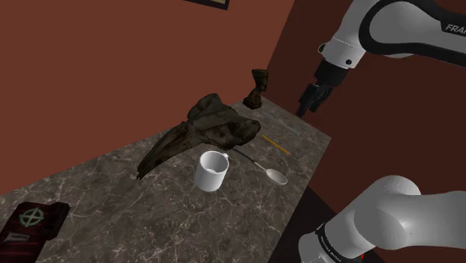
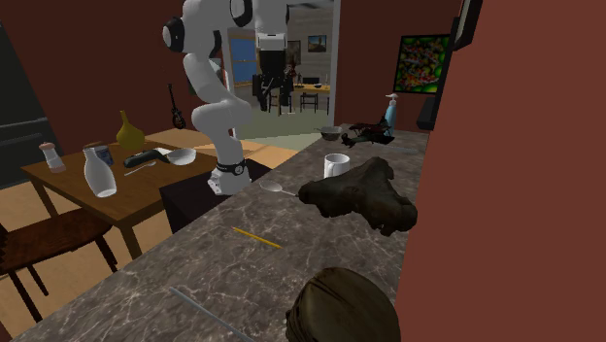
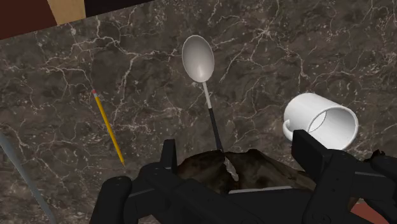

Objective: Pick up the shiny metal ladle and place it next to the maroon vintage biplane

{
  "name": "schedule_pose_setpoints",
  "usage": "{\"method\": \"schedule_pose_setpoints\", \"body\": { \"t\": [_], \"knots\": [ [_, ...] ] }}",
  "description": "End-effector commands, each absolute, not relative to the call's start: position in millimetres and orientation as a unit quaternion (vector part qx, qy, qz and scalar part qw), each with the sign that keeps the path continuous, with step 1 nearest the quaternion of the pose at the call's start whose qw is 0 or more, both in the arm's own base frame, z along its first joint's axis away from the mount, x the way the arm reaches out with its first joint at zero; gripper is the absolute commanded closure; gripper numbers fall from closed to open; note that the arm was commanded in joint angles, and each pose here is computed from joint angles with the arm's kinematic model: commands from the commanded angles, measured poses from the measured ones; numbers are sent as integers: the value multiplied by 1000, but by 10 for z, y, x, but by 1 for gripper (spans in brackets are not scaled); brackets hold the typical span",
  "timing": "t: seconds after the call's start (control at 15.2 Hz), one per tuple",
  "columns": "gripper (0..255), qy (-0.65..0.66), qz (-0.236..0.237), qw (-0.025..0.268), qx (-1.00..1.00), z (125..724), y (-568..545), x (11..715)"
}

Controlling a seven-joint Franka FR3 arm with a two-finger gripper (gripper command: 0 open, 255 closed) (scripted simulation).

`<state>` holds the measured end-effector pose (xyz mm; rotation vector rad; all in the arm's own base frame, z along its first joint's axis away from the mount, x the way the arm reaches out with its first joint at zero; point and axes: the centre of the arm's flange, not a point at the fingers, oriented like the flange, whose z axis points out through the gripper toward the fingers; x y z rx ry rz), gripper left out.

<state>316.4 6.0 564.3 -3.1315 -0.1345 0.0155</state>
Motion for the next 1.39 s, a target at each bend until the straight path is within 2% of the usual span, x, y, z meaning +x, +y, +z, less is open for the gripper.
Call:
{"method": "schedule_pose_setpoints", "body": {
  "t": [0.0, 1.32],
  "knots": [
    [0, -43, 5, 4, -999, 5643, 60, 3164],
    [0, -134, 20, 52, -989, 3057, 23, 3786]
  ]
}}
